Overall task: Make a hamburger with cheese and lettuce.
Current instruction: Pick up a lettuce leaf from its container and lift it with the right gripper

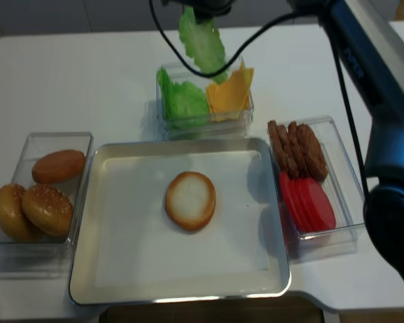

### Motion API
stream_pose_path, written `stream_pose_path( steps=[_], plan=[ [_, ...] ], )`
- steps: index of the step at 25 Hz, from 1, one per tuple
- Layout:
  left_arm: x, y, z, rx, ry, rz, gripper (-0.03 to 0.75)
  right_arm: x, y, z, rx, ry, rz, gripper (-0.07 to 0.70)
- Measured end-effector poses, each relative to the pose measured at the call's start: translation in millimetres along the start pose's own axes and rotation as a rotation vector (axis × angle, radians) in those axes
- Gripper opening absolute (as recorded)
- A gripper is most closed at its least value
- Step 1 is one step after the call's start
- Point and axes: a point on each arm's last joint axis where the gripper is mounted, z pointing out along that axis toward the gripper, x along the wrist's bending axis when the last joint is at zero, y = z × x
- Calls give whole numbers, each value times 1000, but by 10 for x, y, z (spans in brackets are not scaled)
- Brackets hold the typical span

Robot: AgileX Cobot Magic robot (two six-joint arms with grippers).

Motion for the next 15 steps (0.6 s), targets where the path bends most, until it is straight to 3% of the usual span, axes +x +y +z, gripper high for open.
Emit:
stream_pose_path(
  steps=[10,15],
  plan=[
    [0,0,0,0,0,0,405,204,-44,-173,-10,60,-59,50],
    [0,0,0,0,0,0,405,215,-218,-213,60,44,-93,50]
  ],
)
